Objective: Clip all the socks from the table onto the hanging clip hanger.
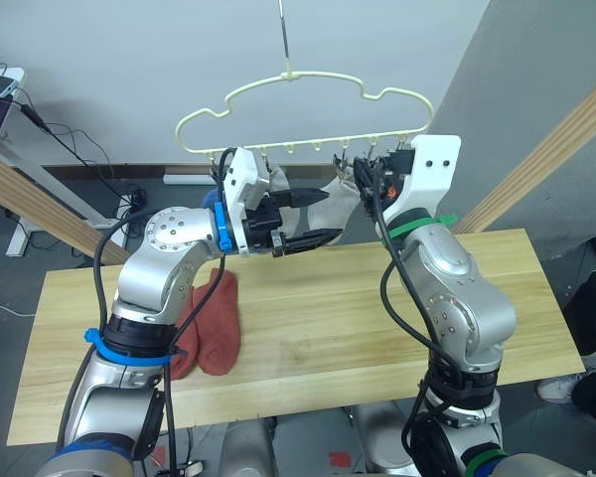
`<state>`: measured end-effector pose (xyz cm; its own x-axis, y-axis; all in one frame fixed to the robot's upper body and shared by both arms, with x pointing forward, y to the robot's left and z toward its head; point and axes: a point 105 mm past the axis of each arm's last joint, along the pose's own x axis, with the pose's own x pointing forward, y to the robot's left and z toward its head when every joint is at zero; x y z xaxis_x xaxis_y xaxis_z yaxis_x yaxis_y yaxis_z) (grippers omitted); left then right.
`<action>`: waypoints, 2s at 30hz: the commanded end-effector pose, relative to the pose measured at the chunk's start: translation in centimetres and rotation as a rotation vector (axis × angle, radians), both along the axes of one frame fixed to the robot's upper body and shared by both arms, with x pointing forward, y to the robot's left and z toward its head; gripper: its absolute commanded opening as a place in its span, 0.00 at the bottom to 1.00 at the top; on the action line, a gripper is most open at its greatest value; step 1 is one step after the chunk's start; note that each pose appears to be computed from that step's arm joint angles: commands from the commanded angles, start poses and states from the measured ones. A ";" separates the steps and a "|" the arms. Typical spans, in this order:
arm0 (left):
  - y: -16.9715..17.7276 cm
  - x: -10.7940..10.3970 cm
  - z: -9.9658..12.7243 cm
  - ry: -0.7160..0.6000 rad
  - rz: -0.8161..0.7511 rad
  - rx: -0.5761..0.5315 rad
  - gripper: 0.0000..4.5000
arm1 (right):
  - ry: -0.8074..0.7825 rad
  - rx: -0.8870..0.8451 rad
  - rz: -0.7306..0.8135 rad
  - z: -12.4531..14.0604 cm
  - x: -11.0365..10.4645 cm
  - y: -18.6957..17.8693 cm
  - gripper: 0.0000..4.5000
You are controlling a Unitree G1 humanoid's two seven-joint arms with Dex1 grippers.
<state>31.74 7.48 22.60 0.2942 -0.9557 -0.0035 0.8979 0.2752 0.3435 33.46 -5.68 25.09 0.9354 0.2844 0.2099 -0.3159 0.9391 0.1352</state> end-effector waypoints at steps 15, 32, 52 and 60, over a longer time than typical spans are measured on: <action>2.1 -0.9 -2.8 0.022 0.099 0.032 0.72 | -0.109 -0.028 0.057 1.7 -0.8 0.3 0.03; 13.2 -0.4 -14.5 0.260 1.044 -0.037 1.00 | -0.099 -0.064 0.092 1.2 -0.6 0.3 0.03; 14.2 1.1 -18.1 0.455 1.243 -0.028 1.00 | -0.091 -0.079 0.099 1.1 -0.3 0.4 0.03; 13.8 1.1 -17.9 0.474 1.250 -0.048 1.00 | -0.091 -0.080 0.096 1.1 -0.3 0.3 0.03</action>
<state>32.99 21.09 4.26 0.9403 -0.0636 -0.3344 0.0806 0.9961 0.0372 33.87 -5.81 24.80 0.9062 0.3674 0.2094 -0.3829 0.9230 0.0376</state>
